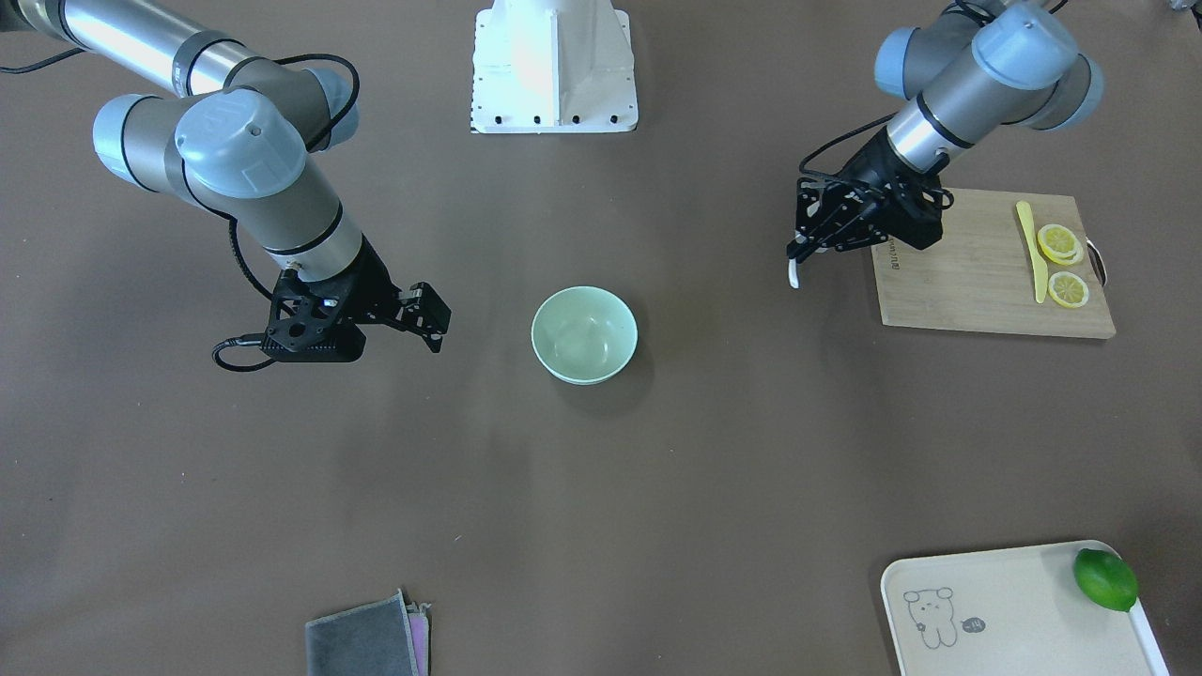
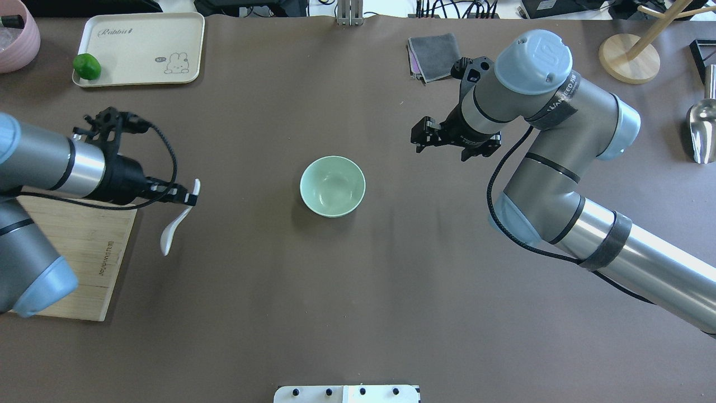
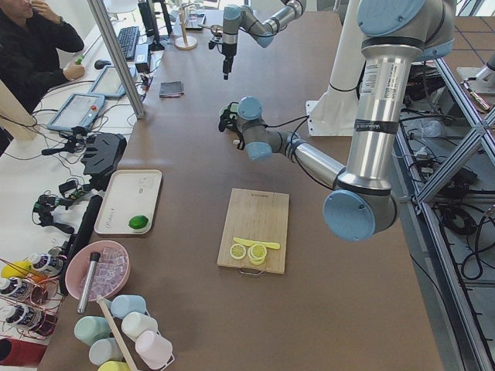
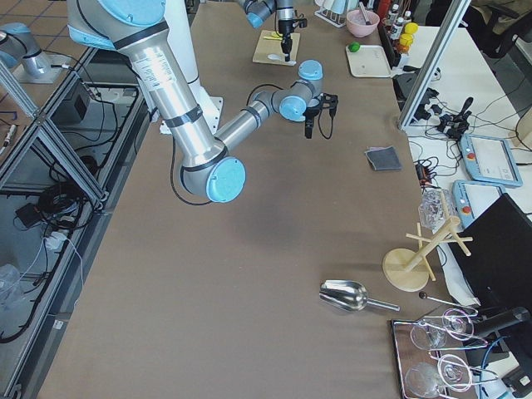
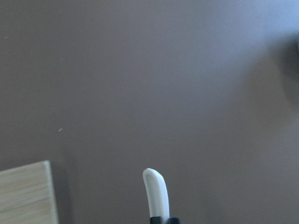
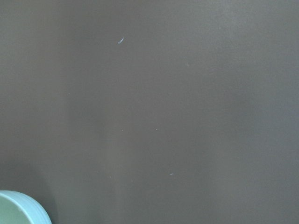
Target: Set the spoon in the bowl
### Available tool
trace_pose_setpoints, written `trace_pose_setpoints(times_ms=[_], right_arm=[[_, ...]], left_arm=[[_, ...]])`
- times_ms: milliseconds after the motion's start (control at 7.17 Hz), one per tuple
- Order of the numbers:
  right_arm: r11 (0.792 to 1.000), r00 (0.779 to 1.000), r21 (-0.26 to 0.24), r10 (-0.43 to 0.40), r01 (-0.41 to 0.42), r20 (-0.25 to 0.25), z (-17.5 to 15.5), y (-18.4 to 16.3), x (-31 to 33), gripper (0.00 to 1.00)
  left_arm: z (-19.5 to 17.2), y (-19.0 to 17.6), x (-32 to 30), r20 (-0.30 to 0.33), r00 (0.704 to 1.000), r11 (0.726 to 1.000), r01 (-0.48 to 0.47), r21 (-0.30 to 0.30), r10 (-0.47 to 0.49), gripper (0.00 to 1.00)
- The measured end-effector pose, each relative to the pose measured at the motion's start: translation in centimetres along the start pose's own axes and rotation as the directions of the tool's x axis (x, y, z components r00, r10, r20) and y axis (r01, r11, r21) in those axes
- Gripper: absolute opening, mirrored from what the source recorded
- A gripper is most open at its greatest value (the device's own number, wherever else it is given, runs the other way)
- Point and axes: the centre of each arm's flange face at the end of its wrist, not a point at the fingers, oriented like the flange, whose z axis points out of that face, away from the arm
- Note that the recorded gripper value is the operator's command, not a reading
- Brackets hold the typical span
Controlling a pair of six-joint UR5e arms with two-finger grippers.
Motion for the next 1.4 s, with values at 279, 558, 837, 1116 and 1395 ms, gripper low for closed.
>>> trace_pose_setpoints(times_ms=[279,558,837,1116,1395], right_arm=[[1.000,1.000,0.000,0.002,-0.002,0.001,-0.2,0.0,0.2,1.00],[1.000,1.000,0.001,0.004,-0.004,0.000,-0.2,-0.1,0.3,1.00],[1.000,1.000,0.002,0.003,-0.003,0.001,-0.2,-0.1,0.3,1.00],[1.000,1.000,0.001,0.006,-0.006,0.004,-0.5,-0.2,0.4,1.00],[1.000,1.000,-0.010,-0.008,0.008,-0.001,-1.4,-0.7,3.5,1.00]], left_arm=[[1.6,-6.5,9.8,-0.061,0.995,0.996,0.077,0.038,-0.074,0.00],[6.4,-11.9,14.1,-0.047,0.994,0.987,0.100,0.125,-0.095,0.00],[11.4,-14.4,14.8,-0.040,0.996,0.977,0.092,0.192,-0.086,0.00],[14.5,-12.4,16.0,-0.045,0.996,0.979,0.079,0.188,-0.072,0.00],[16.4,-9.6,16.2,-0.047,0.996,0.983,0.079,0.167,-0.072,0.00]])
